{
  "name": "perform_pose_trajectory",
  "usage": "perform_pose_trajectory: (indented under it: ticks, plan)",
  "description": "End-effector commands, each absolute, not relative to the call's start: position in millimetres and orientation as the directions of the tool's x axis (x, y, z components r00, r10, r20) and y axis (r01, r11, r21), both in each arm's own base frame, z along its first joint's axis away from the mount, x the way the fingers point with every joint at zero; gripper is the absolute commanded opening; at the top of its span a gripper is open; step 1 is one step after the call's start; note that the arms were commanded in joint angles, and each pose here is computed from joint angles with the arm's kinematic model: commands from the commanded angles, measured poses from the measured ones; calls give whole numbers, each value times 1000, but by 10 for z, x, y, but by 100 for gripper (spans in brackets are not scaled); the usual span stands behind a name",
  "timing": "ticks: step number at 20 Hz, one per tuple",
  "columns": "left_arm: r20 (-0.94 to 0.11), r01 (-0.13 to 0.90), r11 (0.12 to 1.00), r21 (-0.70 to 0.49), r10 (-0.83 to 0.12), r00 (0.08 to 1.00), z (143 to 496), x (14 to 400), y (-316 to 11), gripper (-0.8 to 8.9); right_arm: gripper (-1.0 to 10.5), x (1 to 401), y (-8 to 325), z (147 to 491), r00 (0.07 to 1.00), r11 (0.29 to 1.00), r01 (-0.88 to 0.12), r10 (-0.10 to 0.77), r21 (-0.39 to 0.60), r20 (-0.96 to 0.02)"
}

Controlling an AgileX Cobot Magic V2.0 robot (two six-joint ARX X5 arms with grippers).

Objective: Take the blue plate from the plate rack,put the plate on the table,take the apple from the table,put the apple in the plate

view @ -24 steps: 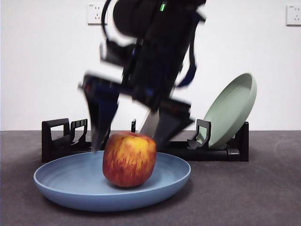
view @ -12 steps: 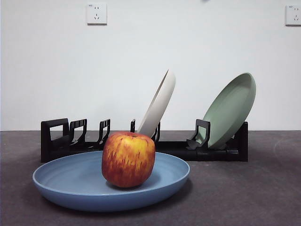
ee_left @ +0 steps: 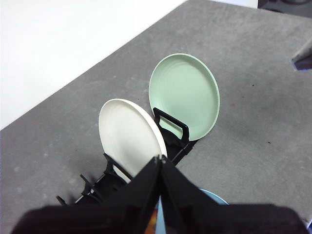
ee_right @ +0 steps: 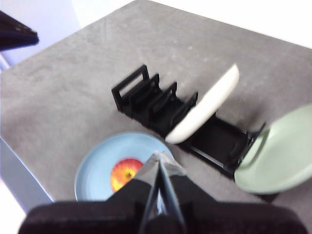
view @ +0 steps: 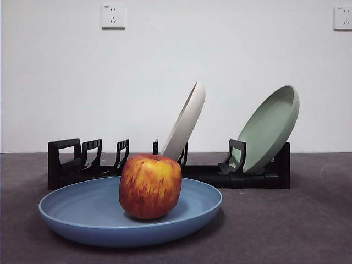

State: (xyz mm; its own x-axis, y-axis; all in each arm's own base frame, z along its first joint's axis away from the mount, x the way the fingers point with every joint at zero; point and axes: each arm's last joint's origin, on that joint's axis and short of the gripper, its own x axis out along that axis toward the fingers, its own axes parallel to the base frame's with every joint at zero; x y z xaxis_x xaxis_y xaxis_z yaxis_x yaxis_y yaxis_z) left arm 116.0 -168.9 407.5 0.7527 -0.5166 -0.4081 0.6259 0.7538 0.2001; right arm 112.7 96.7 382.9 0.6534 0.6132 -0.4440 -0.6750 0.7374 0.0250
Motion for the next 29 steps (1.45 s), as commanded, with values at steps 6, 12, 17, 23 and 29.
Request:
perform_pose_trajectory:
  ticks: [6,12,17,23,29]
  plan:
    - [-352,555,830,59,-503,789,2960,1101,-1457,-9,-16,1079,927,2852,674,764,-629,627,142,-390]
    - [-446,560,825,83,-472,761,2669,1071,-1354,-1,3,1146,933,2490,737,843,-530,510,89,-443]
    - [-509,564,819,110,-441,739,2605,1050,-1324,-1,2,1123,914,2434,714,847,-526,490,79,-500]
    - [-501,565,819,105,-447,741,2627,1027,-1294,-1,2,1122,913,2432,713,847,-526,489,79,-502]
    - [-245,420,900,119,-384,890,2965,897,-739,-1,2,1122,914,2432,712,846,-526,490,79,-503]
